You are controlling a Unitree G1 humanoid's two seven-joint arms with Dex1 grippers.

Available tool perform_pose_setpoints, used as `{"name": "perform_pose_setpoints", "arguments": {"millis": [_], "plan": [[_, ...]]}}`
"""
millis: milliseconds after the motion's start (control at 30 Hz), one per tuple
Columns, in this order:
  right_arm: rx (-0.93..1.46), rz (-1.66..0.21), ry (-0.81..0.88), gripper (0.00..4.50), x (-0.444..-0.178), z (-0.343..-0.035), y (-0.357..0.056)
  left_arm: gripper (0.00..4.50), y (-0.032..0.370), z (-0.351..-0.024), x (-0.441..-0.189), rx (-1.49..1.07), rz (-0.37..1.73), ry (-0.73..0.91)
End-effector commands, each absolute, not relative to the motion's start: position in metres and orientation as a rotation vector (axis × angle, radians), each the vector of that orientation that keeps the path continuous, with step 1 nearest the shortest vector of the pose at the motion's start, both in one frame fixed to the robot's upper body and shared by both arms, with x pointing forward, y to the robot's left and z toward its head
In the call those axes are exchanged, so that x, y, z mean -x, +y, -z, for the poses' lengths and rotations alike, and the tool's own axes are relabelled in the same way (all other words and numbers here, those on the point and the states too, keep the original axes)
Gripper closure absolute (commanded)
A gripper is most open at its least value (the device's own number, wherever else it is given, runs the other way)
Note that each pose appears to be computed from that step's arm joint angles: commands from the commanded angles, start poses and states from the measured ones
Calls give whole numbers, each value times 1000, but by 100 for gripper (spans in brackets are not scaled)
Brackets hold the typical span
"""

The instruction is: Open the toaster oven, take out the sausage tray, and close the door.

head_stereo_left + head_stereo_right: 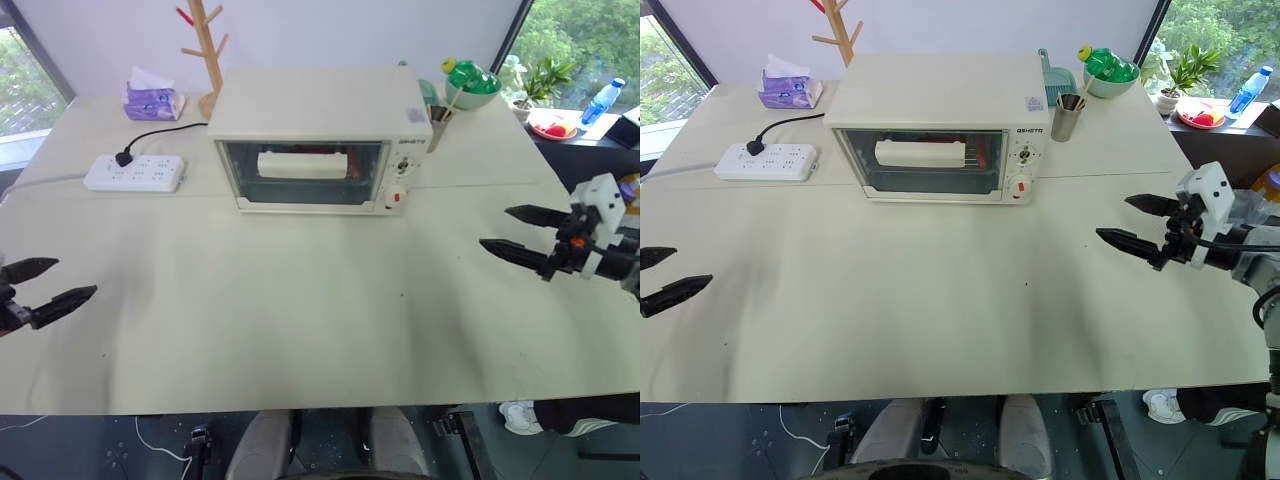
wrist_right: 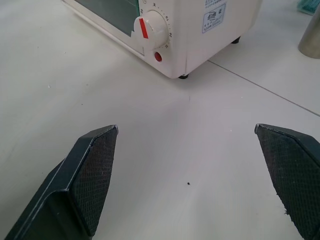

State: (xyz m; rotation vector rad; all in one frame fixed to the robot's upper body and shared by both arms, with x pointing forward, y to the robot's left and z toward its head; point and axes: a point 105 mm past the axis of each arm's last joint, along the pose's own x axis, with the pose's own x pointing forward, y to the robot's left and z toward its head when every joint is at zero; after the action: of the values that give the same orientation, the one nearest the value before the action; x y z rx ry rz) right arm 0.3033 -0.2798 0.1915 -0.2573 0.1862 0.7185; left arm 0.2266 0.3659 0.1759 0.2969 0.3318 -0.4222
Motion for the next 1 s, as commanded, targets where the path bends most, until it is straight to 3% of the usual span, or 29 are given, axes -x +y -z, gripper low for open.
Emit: {"name": "perform_pose_setpoints", "arguments": {"millis": [33,533,733,1000], "plan": [[277,-720,152,0,-303,-201,-277,10,367,-187,-227,-365,416,311],[248,-733,153,0,-300,-198,-268,10,355,-201,-245,-304,445,220],[243,-852,141,0,-300,-202,-235,10,295,-222,-266,-186,627,89],[262,-1023,68,0,-309,-213,-167,10,230,-237,-279,-223,922,71]]}}
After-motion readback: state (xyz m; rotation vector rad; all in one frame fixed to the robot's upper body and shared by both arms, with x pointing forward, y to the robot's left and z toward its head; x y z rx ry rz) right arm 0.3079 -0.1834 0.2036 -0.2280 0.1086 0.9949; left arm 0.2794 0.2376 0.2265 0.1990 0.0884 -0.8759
